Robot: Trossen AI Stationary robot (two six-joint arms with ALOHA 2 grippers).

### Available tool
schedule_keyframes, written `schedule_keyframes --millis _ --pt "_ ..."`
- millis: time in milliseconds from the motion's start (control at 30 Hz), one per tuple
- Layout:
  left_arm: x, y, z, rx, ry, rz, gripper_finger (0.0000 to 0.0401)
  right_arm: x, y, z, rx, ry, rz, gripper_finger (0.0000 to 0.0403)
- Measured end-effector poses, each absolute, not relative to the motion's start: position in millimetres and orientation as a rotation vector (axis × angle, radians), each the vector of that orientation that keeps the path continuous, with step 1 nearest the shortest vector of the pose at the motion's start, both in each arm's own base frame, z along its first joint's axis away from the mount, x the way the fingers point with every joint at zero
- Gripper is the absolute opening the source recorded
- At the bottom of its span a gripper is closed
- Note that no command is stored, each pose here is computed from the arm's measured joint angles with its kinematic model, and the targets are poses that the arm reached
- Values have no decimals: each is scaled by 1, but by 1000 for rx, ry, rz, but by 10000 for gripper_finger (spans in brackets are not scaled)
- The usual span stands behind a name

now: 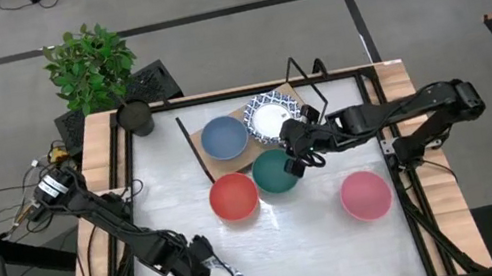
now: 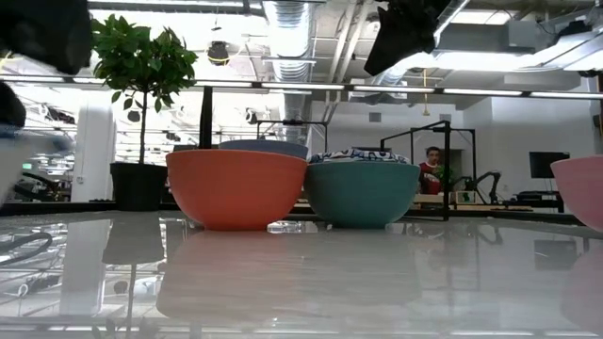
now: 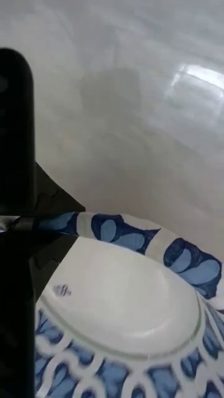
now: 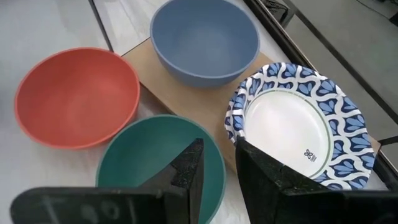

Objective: Place and stack bowls onto a shelf
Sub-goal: Stack the white patterned bowl on top of the white patterned bowl

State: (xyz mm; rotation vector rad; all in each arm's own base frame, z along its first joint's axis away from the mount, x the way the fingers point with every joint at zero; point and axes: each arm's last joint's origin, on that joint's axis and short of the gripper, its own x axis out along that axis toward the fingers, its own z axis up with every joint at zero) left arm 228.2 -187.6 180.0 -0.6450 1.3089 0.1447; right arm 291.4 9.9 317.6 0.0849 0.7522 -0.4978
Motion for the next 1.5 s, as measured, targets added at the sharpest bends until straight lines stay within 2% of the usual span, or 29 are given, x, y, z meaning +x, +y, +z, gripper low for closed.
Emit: schedule_keyframes --millis 200,467,600,767,933,1067,1200,1500 --pt "244 -182 210 -653 1272 222 0 290 11 316 97 781 -464 118" --pt "264 -167 273 -514 1142 309 0 271 9 329 121 777 -477 118" --pt "270 -151 306 -417 1028 425 0 260 11 343 162 704 -470 118" --pt "271 -124 344 -235 819 667 0 250 17 363 198 567 -422 118" --pt "276 -102 371 -68 598 835 0 249 24 381 179 417 -370 118" --pt "282 -91 382 22 498 904 0 257 27 386 113 351 -335 120" --pt "285 -83 384 56 491 935 0 267 28 386 30 325 -317 139" --pt "286 -80 384 61 499 939 0 284 23 375 -14 348 -338 216"
